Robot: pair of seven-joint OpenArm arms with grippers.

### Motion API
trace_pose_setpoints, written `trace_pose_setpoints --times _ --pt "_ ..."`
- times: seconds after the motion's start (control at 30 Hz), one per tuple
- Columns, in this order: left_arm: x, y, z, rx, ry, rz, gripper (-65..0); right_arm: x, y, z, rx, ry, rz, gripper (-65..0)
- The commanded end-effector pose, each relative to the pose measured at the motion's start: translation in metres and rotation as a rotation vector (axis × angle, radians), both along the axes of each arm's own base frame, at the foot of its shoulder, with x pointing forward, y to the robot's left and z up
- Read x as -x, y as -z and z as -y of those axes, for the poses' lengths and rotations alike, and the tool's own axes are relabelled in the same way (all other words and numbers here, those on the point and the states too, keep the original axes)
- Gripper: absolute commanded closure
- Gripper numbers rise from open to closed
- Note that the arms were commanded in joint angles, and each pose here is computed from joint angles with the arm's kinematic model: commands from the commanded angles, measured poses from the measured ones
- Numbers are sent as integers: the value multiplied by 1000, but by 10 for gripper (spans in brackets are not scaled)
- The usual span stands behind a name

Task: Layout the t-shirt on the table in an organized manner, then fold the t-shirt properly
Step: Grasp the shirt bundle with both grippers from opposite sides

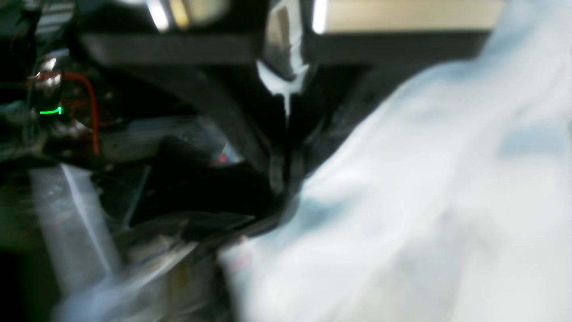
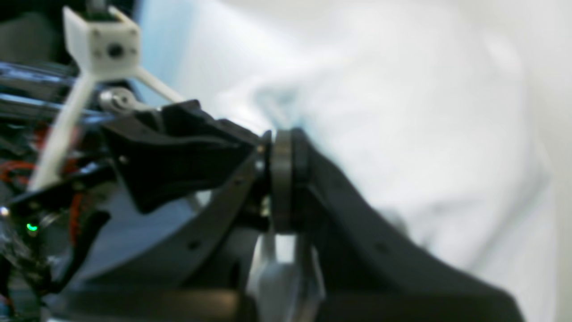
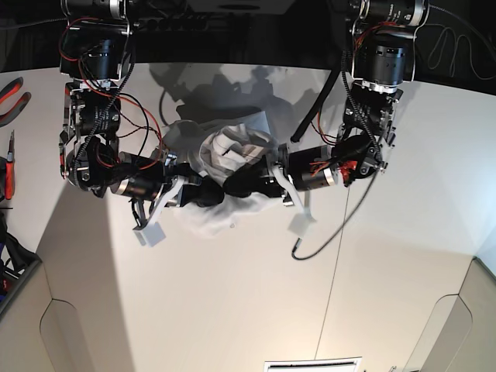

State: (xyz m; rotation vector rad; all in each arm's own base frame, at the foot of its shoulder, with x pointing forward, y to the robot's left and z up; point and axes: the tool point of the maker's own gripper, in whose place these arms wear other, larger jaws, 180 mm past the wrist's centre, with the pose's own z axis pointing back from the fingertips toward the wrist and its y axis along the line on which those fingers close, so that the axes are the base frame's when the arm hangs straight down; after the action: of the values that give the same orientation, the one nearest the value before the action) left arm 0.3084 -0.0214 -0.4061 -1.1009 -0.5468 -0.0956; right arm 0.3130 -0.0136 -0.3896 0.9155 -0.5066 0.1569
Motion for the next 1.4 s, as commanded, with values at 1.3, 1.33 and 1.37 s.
trace_pose_setpoints --times 1.3,1.33,1.37 --pt "-23 104 -113 -958 7 63 0 26 115 150 955 142 -250 0" --pt "-25 103 -110 -970 25 78 0 28 116 150 953 134 -264 0" --pt "-28 101 -106 -981 43 97 0 31 116 148 948 121 -276 0"
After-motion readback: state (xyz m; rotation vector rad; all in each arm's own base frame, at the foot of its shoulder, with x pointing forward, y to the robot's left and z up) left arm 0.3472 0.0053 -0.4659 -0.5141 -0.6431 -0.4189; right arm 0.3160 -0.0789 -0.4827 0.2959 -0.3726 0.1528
